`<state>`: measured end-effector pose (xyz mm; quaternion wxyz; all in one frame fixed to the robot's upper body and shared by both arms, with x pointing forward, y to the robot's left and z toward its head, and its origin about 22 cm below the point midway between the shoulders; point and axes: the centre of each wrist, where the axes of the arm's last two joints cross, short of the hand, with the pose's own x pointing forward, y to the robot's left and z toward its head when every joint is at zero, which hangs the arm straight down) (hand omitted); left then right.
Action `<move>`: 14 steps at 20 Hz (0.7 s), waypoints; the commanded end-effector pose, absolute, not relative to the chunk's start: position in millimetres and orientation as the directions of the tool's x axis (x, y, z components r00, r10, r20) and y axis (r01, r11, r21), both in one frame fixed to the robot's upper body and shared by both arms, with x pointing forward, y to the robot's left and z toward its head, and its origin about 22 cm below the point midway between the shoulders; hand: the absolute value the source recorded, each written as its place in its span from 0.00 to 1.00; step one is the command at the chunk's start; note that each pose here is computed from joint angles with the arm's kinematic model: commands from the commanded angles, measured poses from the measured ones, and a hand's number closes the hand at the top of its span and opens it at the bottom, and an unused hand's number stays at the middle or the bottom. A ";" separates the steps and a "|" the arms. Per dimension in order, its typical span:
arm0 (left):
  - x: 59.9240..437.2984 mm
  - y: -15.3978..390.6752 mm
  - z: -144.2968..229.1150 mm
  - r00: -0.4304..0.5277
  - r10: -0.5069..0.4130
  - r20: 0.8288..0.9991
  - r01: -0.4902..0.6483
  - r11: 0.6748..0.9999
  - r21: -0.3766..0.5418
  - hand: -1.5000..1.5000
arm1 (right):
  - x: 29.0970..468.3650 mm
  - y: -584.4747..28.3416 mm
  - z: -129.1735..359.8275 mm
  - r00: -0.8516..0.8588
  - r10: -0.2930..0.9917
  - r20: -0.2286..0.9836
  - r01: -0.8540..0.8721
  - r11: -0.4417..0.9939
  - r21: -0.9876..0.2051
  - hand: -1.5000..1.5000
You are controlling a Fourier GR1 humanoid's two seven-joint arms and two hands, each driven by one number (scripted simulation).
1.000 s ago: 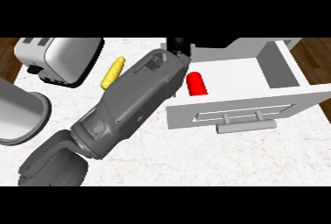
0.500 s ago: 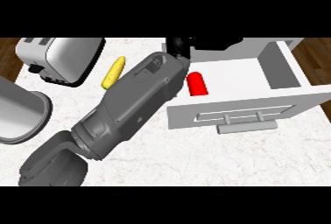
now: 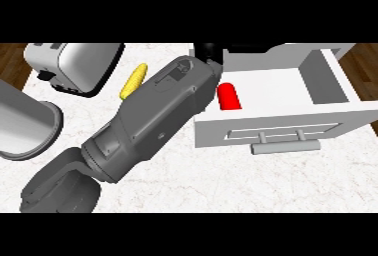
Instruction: Pick up the can, place it into the drawer and close the drawer
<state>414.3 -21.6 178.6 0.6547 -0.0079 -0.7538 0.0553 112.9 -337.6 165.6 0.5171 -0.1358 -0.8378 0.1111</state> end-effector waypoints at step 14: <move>416.2 -21.4 185.4 -0.156 0.099 0.983 -0.067 0.992 -0.111 0.00 | 200.9 -261.3 170.1 -0.444 0.687 0.575 0.193 0.700 -0.688 0.00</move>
